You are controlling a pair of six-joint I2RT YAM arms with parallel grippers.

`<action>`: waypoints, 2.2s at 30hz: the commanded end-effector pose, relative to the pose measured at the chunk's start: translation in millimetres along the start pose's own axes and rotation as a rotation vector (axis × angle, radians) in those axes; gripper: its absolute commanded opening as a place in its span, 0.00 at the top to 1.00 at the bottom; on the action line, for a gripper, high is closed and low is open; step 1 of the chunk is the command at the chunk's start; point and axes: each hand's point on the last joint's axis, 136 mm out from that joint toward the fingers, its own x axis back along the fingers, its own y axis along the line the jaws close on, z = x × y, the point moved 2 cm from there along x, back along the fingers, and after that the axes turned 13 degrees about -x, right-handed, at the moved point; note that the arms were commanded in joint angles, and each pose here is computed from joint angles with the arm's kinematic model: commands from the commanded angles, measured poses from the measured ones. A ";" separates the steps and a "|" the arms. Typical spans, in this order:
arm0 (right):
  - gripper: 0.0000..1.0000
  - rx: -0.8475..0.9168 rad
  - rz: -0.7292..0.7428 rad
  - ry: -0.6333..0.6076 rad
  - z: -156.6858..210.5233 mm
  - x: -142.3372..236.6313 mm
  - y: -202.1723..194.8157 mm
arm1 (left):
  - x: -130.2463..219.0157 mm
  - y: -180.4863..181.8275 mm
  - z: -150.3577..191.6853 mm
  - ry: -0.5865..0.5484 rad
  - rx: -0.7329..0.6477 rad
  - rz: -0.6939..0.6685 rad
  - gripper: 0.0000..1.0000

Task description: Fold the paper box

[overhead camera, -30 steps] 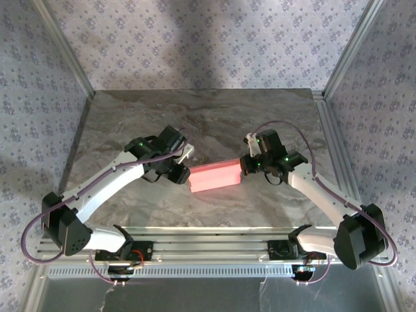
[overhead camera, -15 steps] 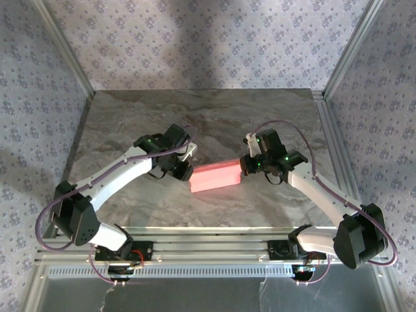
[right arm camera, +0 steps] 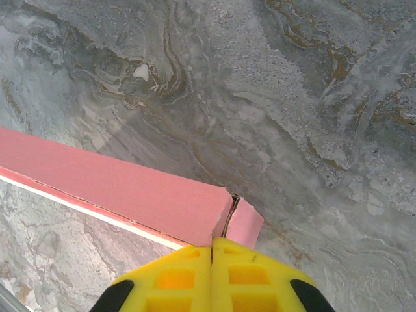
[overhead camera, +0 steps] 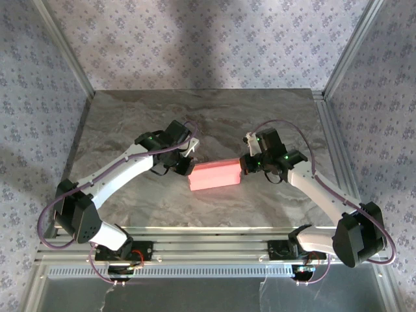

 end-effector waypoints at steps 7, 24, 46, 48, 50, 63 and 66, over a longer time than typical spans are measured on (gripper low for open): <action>1.00 -0.006 0.022 0.074 12.9 -2.0 -5.9 | 5.0 0.9 -14.1 -0.037 0.021 0.005 0.93; 1.00 -0.005 0.011 0.092 12.3 1.8 -2.2 | 10.9 2.4 -23.3 -0.037 0.298 0.118 1.00; 1.00 0.001 -0.008 0.117 9.8 0.7 1.2 | 12.8 7.6 -34.4 -0.053 0.573 0.273 1.00; 1.00 -0.002 -0.006 0.140 13.0 0.8 0.5 | 13.6 8.2 -34.6 -0.046 0.586 0.280 1.00; 1.00 -0.003 -0.006 0.148 13.4 0.4 0.4 | 14.4 8.7 -34.3 -0.040 0.590 0.281 1.00; 1.00 -0.017 -0.018 0.185 11.5 -0.2 1.3 | 10.7 9.9 -30.4 -0.006 0.653 0.324 1.00; 1.00 -0.016 -0.016 0.186 11.3 -0.9 1.0 | 9.1 10.2 -27.6 0.004 0.644 0.317 1.00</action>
